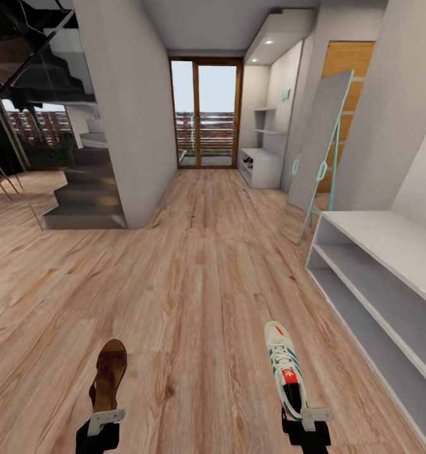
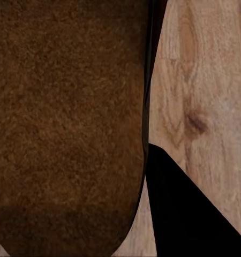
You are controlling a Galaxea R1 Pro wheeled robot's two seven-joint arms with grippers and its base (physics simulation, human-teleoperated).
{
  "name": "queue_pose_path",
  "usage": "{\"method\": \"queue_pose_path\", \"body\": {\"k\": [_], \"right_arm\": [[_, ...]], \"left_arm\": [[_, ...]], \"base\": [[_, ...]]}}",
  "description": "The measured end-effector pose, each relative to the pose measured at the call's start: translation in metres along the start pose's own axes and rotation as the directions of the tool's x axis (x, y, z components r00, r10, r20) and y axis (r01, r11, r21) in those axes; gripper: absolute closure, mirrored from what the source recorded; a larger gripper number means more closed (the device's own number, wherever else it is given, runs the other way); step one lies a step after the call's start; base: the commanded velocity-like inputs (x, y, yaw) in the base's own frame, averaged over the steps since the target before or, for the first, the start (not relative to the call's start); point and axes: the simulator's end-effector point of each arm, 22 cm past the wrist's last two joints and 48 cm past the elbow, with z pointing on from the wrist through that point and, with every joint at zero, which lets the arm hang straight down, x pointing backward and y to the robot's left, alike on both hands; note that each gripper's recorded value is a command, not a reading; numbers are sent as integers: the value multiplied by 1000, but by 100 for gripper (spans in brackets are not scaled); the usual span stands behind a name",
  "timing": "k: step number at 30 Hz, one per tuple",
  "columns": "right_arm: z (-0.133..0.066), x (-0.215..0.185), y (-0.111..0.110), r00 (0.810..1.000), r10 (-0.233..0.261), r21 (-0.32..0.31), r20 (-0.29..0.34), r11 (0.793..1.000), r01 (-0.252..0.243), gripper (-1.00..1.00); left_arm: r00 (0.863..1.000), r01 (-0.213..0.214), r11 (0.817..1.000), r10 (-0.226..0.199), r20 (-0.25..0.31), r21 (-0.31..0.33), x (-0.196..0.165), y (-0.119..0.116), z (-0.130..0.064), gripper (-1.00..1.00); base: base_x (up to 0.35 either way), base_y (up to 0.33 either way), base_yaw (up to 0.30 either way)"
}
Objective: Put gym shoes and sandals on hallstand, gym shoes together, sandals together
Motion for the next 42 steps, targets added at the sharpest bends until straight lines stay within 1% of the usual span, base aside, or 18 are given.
{"method": "queue_pose_path", "body": {"k": [4,8,15,20,25,37,42], "right_arm": [[0,0,2,1000,-2,-4,0,1000,2,100],[0,-1,2,1000,-2,-6,1,1000,2,100],[0,0,0,1000,0,-2,0,1000,0,100],[1,1,-6,1000,-4,5,0,1000,4,100],[-1,5,-1,1000,-7,-1,-9,1000,7,100],[-3,10,-1,1000,-12,-2,-21,1000,12,100],[-3,10,-1,1000,-15,-3,-23,1000,14,100]], "left_arm": [[1000,0,1000,0,-1,0,0,0,0,100],[1000,0,1000,0,1,0,0,0,0,100],[1000,0,1000,0,-2,-1,1,0,0,100],[1000,1,1000,-1,-11,2,6,-2,-1,100],[1000,2,1000,-2,-14,4,7,-3,-2,100],[1000,1,1000,-1,-16,2,8,-2,-2,100],[1000,0,1000,0,-4,0,5,-1,-2,100]], "base": [[319,144,-294],[319,144,-127],[319,144,-14],[320,144,-1],[319,144,0],[320,144,0],[328,77,0]]}}
